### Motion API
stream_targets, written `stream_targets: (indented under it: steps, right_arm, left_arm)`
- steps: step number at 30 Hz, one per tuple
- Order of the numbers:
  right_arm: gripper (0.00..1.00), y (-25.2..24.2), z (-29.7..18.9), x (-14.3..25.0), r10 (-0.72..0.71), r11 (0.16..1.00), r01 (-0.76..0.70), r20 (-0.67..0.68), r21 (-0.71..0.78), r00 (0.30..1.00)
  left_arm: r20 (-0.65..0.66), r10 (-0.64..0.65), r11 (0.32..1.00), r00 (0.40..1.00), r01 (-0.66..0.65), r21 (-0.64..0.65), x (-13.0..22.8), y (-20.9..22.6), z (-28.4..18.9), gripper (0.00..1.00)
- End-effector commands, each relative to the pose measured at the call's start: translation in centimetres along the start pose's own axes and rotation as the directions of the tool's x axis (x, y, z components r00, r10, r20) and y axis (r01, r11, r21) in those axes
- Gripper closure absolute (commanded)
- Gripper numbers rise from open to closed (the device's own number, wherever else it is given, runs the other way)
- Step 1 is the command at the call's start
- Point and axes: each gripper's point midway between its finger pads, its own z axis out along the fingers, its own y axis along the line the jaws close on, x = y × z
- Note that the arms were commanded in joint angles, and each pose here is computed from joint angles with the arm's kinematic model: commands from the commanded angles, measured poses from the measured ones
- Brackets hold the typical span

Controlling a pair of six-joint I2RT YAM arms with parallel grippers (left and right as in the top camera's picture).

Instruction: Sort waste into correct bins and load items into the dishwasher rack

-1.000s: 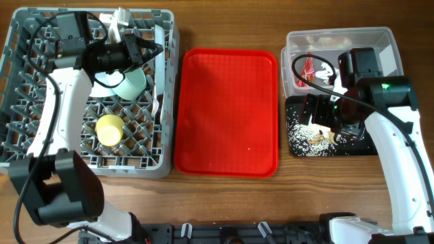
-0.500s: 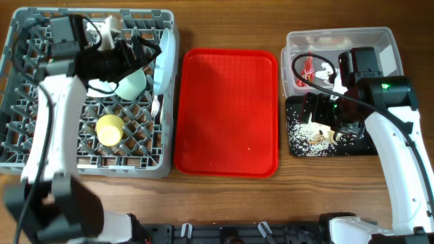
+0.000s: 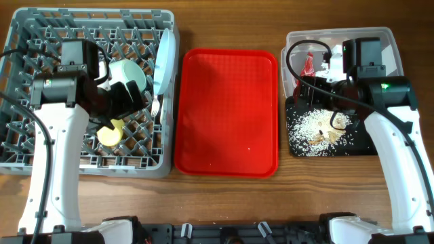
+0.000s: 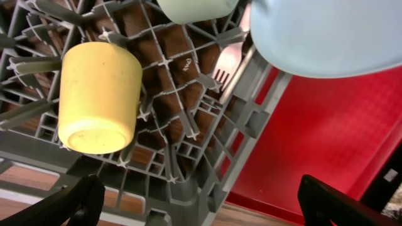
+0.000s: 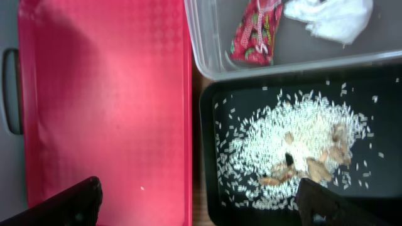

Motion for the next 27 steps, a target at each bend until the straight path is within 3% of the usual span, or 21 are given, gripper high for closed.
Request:
stream_targets:
  steps: [1,6,13,18,27]
  right_arm:
    - [0.0,0.2,-1.4,0.4,0.04,0.999,-0.04,0.017,-0.01,0.999]
    - [0.0,0.3,-5.7,0.9,0.028,0.999,-0.022,0.215,-0.032,0.976]
    - [0.0,-1.1,-11.6,6.2,0.007,1.0,-0.001,0.473,-0.013,0.881]
    - [0.0,-1.3,-13.5,8.5,0.007,1.0,0.007,0.521,-0.024,0.854]
    - [0.0,-1.3,-13.4,8.5,0.007,1.0,0.007,0.519,-0.024,0.855]
  left_arm:
    - [0.107,0.032,0.999,0.994,-0.033,0.003,1.2,0.8,-1.7,0.0]
    - [0.309,0.13,0.984,0.942,-0.162,0.079,4.5,0.7,-4.0,0.0]
    - [0.477,0.133,0.959,0.869,-0.235,0.161,8.7,1.0,-4.8,0.0]
    - [0.521,0.12,0.954,0.845,-0.244,0.176,9.2,1.2,-5.7,0.0]
    - [0.509,0.123,0.955,0.852,-0.241,0.172,9.3,1.3,-5.5,0.0]
